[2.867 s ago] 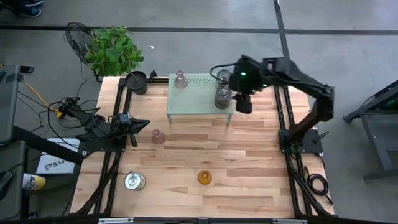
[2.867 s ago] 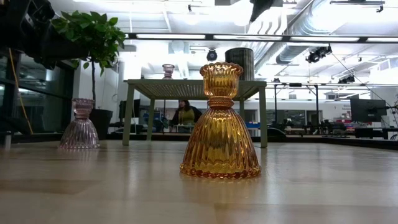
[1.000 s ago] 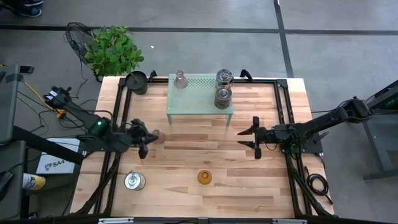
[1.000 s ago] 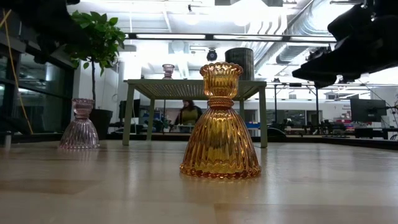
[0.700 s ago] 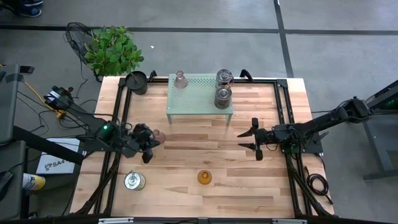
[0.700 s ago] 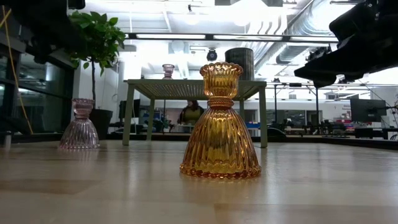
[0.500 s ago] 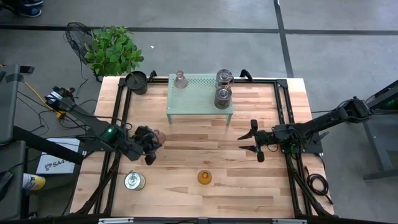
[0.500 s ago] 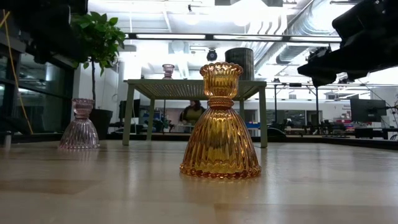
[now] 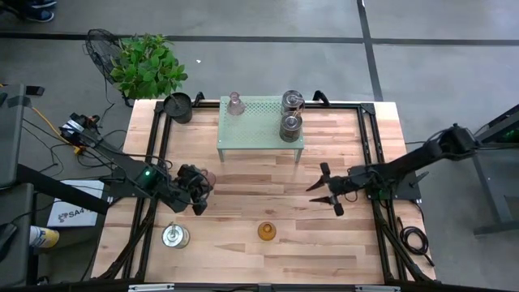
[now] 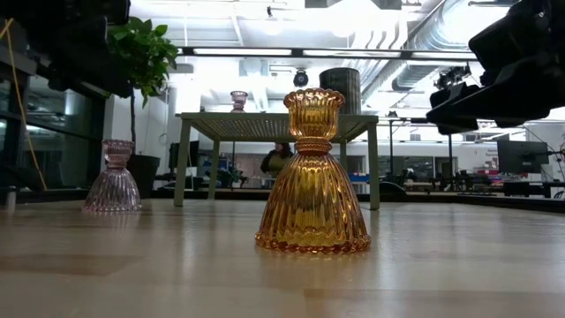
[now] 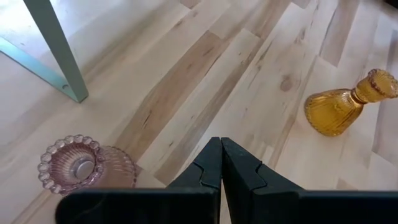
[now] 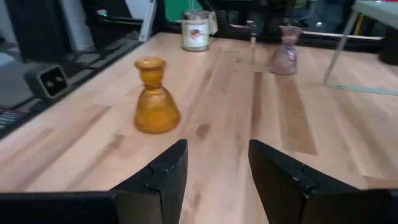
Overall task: Pick & Place candle stick holders
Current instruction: Put the yellow candle holder on the shelf
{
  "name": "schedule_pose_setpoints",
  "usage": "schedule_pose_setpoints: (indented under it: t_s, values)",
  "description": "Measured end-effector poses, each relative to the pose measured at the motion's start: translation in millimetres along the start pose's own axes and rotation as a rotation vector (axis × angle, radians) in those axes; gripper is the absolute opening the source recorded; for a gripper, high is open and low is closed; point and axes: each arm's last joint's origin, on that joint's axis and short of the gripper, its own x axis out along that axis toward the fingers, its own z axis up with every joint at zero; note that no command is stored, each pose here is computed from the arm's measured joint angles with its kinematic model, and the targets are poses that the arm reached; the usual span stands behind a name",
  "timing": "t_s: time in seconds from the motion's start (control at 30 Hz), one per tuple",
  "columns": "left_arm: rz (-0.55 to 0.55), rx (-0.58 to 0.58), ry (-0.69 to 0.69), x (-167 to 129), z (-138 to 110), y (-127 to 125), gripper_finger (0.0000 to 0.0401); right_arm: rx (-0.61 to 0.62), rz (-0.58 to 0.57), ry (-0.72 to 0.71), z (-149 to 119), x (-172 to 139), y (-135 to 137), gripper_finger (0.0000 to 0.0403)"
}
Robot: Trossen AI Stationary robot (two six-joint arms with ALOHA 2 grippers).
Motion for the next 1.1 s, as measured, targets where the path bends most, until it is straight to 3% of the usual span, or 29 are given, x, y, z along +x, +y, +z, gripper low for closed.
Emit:
schedule_pose_setpoints:
  t_s: [0.23, 0.67, 1.1]
  values:
    - [0.004, 0.002, -0.006, 0.0, 0.2, 0.1, 0.0001, 0.017, 0.037, 0.046, -11.8, 12.0, 1.1, 0.0181]
    - [0.012, 0.005, -0.019, 0.0, 0.5, 0.4, 0.0001, 0.016, 0.077, 0.163, -10.0, 73.5, 1.6, 0.0294]
    - [0.014, 0.004, -0.022, 0.0, 0.6, 0.4, 0.0001, 0.033, 0.152, 0.242, -29.3, 128.7, 14.5, 0.0301]
